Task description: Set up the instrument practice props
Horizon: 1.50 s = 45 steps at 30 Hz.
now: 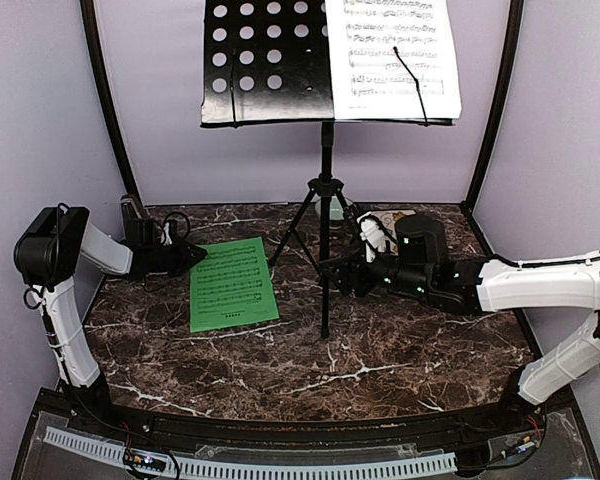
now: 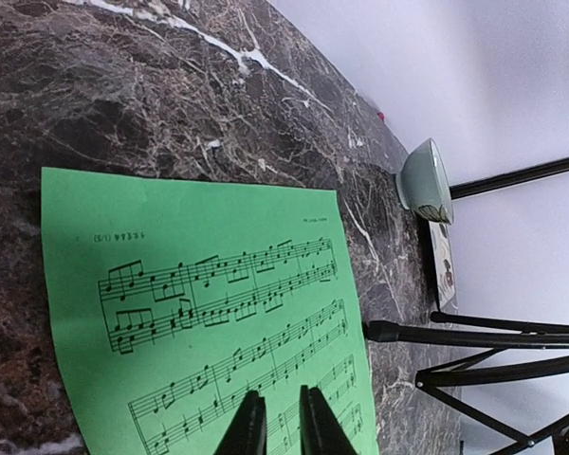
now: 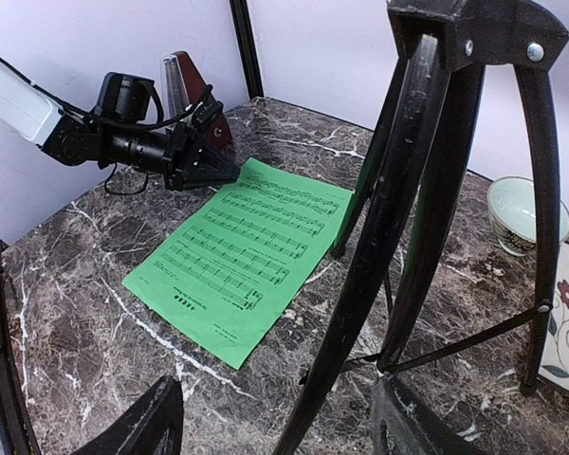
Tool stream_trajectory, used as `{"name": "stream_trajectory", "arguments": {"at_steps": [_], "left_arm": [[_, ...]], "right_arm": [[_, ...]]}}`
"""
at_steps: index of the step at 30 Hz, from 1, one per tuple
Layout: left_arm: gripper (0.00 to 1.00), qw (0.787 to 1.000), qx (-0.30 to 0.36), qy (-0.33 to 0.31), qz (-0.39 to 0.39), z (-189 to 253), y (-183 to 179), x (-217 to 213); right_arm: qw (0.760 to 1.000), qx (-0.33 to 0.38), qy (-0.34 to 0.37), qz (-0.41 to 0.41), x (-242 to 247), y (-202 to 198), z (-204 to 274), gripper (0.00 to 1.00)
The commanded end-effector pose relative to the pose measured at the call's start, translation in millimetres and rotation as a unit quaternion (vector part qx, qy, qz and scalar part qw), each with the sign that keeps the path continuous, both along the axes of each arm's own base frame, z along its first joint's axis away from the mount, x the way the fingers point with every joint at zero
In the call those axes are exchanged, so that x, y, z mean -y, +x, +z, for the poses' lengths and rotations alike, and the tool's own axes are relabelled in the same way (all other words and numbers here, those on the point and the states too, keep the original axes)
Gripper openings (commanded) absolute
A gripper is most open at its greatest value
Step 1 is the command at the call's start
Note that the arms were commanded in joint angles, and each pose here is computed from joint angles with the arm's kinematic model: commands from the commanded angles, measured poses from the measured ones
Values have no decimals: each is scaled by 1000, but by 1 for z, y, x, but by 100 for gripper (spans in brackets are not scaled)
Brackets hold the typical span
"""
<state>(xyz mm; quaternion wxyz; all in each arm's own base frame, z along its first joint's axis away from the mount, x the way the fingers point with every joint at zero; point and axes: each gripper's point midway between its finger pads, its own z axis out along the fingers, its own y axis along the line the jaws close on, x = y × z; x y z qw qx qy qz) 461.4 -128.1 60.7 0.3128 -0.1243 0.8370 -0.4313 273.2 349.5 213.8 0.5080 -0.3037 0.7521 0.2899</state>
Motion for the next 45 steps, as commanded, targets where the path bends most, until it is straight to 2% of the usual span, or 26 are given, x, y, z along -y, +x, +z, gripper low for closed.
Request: {"name": "stream_trajectory", "arguments": {"at_steps": [1, 3, 5, 8, 10, 16, 22, 26, 30, 39, 45], "left_arm": [[21, 999, 8, 45, 10, 8, 2, -8], [35, 996, 3, 88, 35, 10, 0, -23], [43, 992, -6, 110, 62, 11, 2, -42], [49, 992, -12, 93, 79, 8, 8, -62], [52, 991, -17, 108, 76, 2, 13, -68], [55, 995, -2, 96, 41, -1, 41, -58], [55, 994, -12, 106, 32, -7, 60, -59], [56, 990, -27, 131, 40, -15, 60, -63], [56, 988, -30, 150, 17, -22, 57, -50], [46, 994, -21, 106, -4, -21, 58, -35], [32, 998, 1, 63, -15, -10, 58, -24]], "right_arm": [[1000, 26, 17, -3, -1, 1, 25, 69], [1000, 26, 16, -1, -1, 0, 25, 69], [999, 27, 18, 0, -1, -1, 26, 69], [999, 27, 17, 1, -1, -1, 24, 69], [1000, 26, 17, 3, -1, -2, 24, 69], [999, 28, 18, 2, 1, -3, 25, 69], [999, 31, 17, -4, 5, -3, 28, 69], [999, 32, 20, -3, 5, -4, 30, 69], [999, 30, 22, 0, 2, -3, 29, 69], [999, 33, 19, -1, 4, -3, 32, 69], [999, 35, 20, -2, 4, -3, 34, 69]]}}
